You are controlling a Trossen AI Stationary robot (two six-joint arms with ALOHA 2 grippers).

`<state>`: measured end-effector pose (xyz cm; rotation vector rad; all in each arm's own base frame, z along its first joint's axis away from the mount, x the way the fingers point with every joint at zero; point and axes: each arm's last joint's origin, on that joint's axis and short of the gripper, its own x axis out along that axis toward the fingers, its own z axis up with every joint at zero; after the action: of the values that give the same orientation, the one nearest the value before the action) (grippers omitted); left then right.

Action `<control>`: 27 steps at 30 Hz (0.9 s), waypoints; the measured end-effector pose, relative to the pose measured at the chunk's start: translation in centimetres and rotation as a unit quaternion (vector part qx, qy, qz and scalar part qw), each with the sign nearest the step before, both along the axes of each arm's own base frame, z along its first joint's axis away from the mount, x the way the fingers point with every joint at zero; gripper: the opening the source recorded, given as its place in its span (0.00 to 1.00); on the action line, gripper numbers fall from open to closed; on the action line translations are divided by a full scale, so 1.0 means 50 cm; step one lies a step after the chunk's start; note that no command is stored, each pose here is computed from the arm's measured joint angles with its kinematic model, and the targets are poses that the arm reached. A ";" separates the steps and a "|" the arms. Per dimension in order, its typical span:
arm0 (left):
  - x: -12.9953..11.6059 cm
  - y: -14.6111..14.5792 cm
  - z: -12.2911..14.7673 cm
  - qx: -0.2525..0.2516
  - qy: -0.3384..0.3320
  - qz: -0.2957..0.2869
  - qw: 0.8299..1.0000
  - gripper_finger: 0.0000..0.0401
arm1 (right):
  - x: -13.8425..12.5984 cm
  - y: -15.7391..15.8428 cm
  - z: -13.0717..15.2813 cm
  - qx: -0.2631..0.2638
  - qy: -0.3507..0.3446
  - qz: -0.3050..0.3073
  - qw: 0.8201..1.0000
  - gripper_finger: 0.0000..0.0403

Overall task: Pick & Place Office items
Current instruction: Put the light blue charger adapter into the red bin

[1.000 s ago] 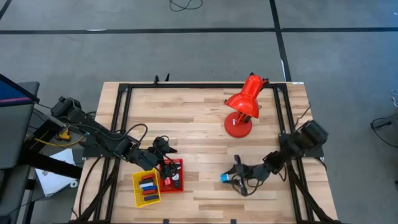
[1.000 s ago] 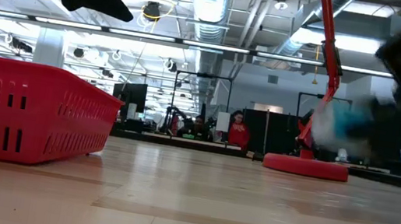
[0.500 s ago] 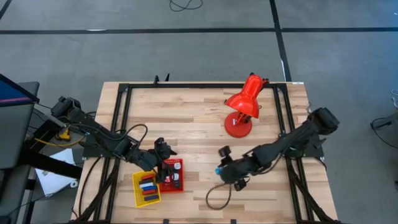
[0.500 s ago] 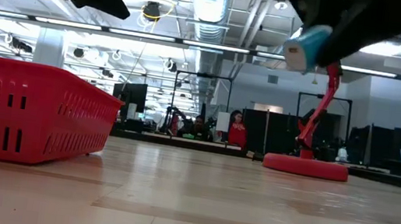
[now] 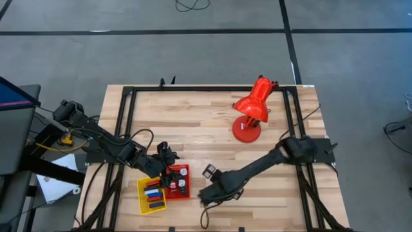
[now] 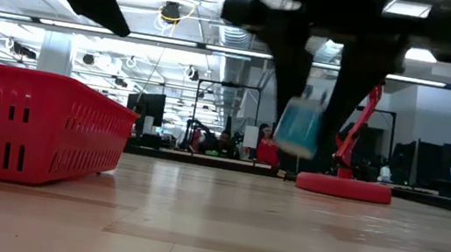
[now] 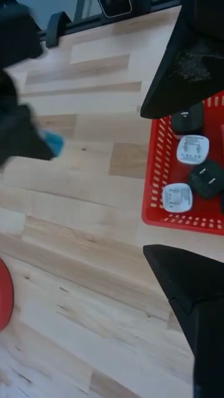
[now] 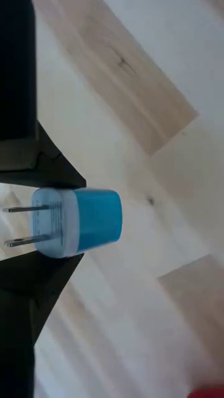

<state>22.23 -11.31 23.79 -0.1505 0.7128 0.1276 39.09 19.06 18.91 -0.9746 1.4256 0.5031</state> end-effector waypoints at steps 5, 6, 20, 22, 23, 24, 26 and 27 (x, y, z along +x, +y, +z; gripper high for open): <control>0.000 0.000 0.000 0.000 0.000 0.000 1.000 0.85 | 0.043 0.013 -0.040 -0.031 0.052 0.026 0.998 0.33; 0.000 0.000 0.000 0.000 0.001 0.000 1.000 0.85 | 0.050 0.014 -0.046 -0.035 0.055 0.027 0.998 0.33; -0.001 0.001 -0.001 0.003 0.005 0.000 1.000 0.85 | 0.073 0.012 -0.063 -0.024 0.058 0.032 0.998 0.39; -0.001 0.001 -0.001 0.003 0.005 0.000 1.000 0.85 | 0.073 0.012 -0.063 -0.022 0.055 0.024 0.998 0.41; -0.001 0.001 -0.001 0.003 0.005 0.000 1.000 0.85 | 0.073 0.012 -0.064 -0.021 0.055 0.024 0.998 0.42; -0.001 0.001 -0.001 0.002 0.004 0.000 1.000 0.85 | 0.074 0.014 -0.064 -0.014 0.054 0.023 0.998 0.42; -0.001 0.001 -0.001 0.003 0.005 0.000 1.000 0.85 | 0.076 0.017 -0.064 0.010 0.052 0.019 0.998 0.43; -0.001 0.001 -0.001 0.002 0.005 0.000 1.000 0.85 | 0.077 0.019 -0.065 0.019 0.054 0.019 0.998 0.43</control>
<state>22.17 -11.28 23.72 -0.1452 0.7215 0.1301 42.93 20.02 15.66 -0.9568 1.4902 0.6170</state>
